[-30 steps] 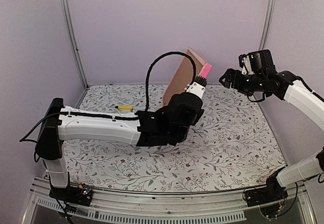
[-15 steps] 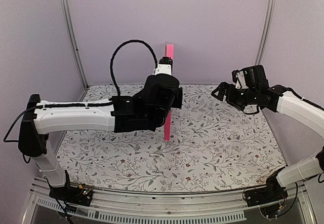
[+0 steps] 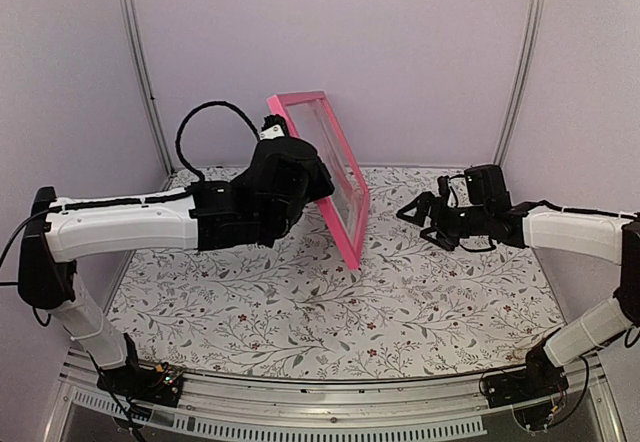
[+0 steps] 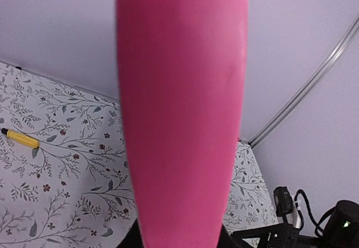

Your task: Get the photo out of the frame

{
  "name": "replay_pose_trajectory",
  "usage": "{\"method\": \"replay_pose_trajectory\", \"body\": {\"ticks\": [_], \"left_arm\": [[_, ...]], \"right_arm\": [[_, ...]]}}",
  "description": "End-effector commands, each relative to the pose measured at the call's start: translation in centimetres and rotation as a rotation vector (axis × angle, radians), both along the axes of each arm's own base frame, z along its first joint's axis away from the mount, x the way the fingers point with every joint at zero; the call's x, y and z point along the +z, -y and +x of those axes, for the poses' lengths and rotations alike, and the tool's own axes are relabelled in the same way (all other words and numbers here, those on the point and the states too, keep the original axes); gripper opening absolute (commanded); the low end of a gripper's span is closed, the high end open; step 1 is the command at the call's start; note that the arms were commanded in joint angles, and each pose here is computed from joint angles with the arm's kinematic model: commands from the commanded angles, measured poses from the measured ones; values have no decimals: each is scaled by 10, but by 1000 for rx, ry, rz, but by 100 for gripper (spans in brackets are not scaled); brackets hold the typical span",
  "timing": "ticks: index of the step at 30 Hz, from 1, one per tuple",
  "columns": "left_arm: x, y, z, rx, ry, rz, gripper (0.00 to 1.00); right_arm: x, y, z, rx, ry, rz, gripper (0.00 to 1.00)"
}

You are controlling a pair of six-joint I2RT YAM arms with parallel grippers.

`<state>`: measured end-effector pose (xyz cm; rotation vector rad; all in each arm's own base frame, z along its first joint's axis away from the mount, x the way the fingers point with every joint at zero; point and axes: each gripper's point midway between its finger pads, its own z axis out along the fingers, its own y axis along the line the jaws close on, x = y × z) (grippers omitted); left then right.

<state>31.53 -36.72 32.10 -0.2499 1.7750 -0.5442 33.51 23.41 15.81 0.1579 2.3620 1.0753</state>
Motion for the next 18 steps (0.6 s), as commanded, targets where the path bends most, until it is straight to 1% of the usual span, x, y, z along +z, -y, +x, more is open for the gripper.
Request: {"method": "replay_pose_trajectory", "body": {"ticks": [1, 8, 18], "left_arm": [[-52, 10, -10, -87, -197, -101, 0], [-87, -2, -6, -36, -320, -208, 0], [-175, -36, -14, 68, -561, -354, 0]], "right_arm": [[0, -15, 0, 30, -4, 117, 98], [-23, -22, -2, 22, -73, 193, 99], [-57, -25, -1, 11, -152, 191, 99]]}}
